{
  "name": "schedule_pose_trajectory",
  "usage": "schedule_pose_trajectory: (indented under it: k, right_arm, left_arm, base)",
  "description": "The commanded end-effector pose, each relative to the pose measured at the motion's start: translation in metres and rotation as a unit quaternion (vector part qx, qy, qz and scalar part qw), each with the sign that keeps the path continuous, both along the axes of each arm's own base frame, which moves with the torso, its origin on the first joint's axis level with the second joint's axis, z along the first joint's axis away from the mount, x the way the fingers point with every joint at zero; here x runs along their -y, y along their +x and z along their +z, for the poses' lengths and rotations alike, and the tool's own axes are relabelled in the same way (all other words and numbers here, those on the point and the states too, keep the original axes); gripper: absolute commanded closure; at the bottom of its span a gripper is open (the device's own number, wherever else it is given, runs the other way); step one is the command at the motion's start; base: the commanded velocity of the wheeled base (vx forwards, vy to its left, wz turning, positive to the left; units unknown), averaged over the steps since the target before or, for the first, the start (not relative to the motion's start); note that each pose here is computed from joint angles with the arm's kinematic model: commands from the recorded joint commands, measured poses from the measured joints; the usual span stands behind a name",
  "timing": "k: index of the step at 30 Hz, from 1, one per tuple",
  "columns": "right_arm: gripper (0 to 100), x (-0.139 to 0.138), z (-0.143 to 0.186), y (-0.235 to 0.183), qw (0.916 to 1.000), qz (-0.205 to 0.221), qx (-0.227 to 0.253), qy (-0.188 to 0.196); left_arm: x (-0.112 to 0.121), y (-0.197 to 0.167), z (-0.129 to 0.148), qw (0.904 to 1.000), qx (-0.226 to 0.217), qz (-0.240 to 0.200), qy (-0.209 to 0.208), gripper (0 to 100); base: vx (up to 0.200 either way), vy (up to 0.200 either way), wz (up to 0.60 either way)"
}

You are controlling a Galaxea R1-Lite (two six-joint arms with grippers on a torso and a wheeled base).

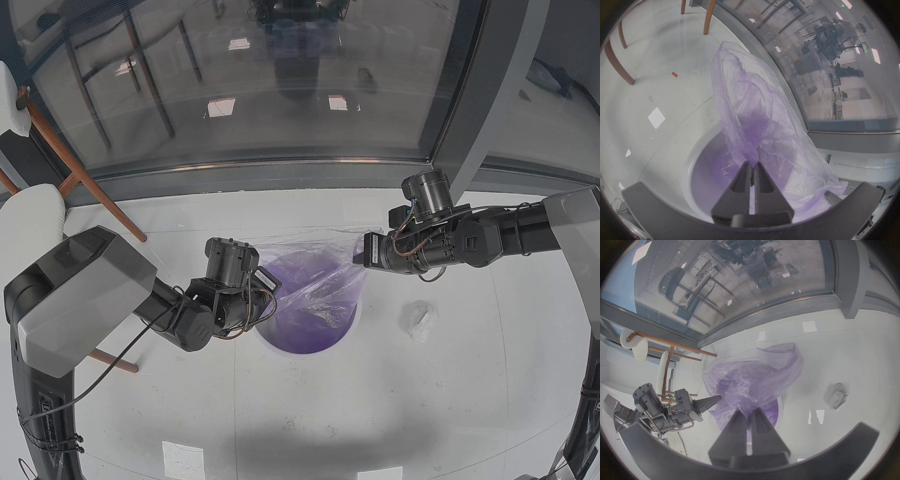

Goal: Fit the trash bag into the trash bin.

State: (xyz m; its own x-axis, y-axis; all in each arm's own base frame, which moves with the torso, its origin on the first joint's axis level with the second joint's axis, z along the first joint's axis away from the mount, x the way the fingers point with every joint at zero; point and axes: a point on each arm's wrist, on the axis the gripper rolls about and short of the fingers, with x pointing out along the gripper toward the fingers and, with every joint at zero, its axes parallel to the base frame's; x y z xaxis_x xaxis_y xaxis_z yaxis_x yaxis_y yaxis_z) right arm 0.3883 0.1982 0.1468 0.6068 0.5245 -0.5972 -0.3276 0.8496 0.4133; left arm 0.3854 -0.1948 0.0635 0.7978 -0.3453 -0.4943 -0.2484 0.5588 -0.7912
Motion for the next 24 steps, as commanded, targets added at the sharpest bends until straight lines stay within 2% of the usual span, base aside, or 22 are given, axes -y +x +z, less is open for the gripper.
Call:
schedule_pose_trajectory:
  k: [1,4,6,8,14,19,24]
  right_arm:
    - [100,0.009,0.006,-0.012,1.0,-0.003,-0.006,-0.004]
    - [100,0.014,0.004,-0.023,0.9998,-0.002,-0.02,-0.008]
    - [100,0.018,-0.006,-0.036,0.999,0.002,-0.039,-0.022]
    - [100,0.021,-0.022,-0.047,0.9969,0.006,-0.068,-0.038]
    - [100,0.02,-0.054,-0.062,0.9907,0.024,-0.113,-0.071]
    - [100,0.011,-0.07,-0.063,0.9873,0.028,-0.13,-0.087]
    - [100,0.007,-0.074,-0.061,0.987,0.03,-0.13,-0.089]
  left_arm:
    - [-0.005,-0.007,0.021,0.9999,0.011,-0.005,0.006,100]
    - [-0.01,-0.02,0.034,0.9996,-0.001,-0.015,0.022,100]
    - [-0.014,-0.03,0.049,0.9991,-0.005,-0.034,0.024,100]
    - [-0.017,-0.037,0.052,0.9978,-0.021,-0.05,0.039,100]
    - [-0.034,-0.051,0.022,0.9813,-0.096,-0.086,0.142,100]
    - [-0.04,-0.067,0.001,0.9685,-0.137,-0.105,0.179,100]
    - [-0.027,-0.077,-0.001,0.9655,-0.142,-0.12,0.182,100]
  base:
    - [0.0,0.0,0.0]
    - [0.0,0.0,0.0]
    - [0.0,0.0,0.0]
    - [0.0,0.0,0.0]
    - [0.0,0.0,0.0]
    - [0.0,0.0,0.0]
    - [0.0,0.0,0.0]
